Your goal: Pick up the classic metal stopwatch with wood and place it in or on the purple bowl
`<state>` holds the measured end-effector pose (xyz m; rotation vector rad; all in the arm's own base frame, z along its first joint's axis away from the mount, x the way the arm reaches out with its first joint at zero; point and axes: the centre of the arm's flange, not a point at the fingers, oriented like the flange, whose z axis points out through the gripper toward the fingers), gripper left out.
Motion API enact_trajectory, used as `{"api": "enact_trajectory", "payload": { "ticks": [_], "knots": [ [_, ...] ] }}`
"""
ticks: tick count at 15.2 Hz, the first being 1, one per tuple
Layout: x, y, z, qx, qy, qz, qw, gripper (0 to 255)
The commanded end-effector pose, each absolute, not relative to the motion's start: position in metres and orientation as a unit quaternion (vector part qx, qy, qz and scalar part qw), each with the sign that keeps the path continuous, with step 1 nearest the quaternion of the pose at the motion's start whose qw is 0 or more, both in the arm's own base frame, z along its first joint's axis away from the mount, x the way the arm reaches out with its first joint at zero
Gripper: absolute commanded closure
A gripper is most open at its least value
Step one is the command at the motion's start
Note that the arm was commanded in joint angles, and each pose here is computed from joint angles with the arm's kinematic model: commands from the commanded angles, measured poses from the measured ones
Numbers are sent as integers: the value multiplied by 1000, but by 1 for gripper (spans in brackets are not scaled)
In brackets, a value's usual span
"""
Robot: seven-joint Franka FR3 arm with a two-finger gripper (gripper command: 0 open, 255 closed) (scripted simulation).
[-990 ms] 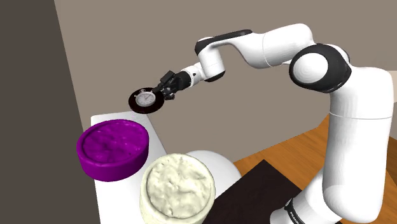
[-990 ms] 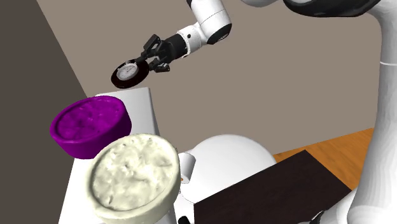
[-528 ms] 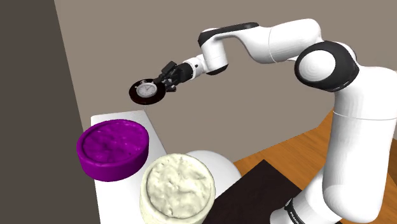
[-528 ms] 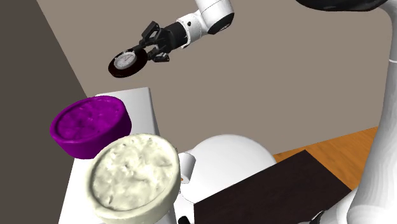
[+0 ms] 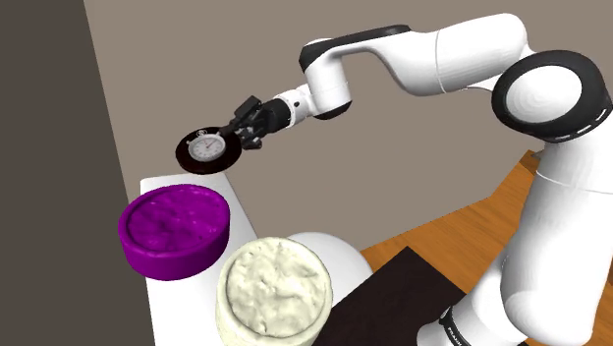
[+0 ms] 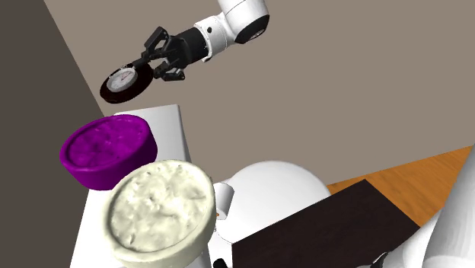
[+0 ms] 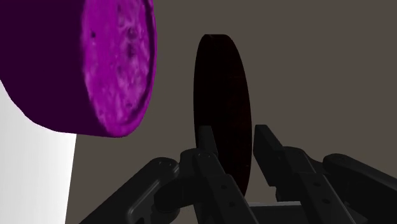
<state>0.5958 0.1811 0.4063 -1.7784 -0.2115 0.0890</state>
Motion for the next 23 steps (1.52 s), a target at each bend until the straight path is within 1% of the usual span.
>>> {"api": "enact_trajectory", "payload": {
  "ticks": [1, 6, 23],
  "knots": [
    [578, 203, 410, -775, -92, 38, 624, 255],
    [534, 261, 417, -775, -92, 38, 624, 255],
    [534, 261, 330, -775, -92, 38, 624, 255]
  ]
}}
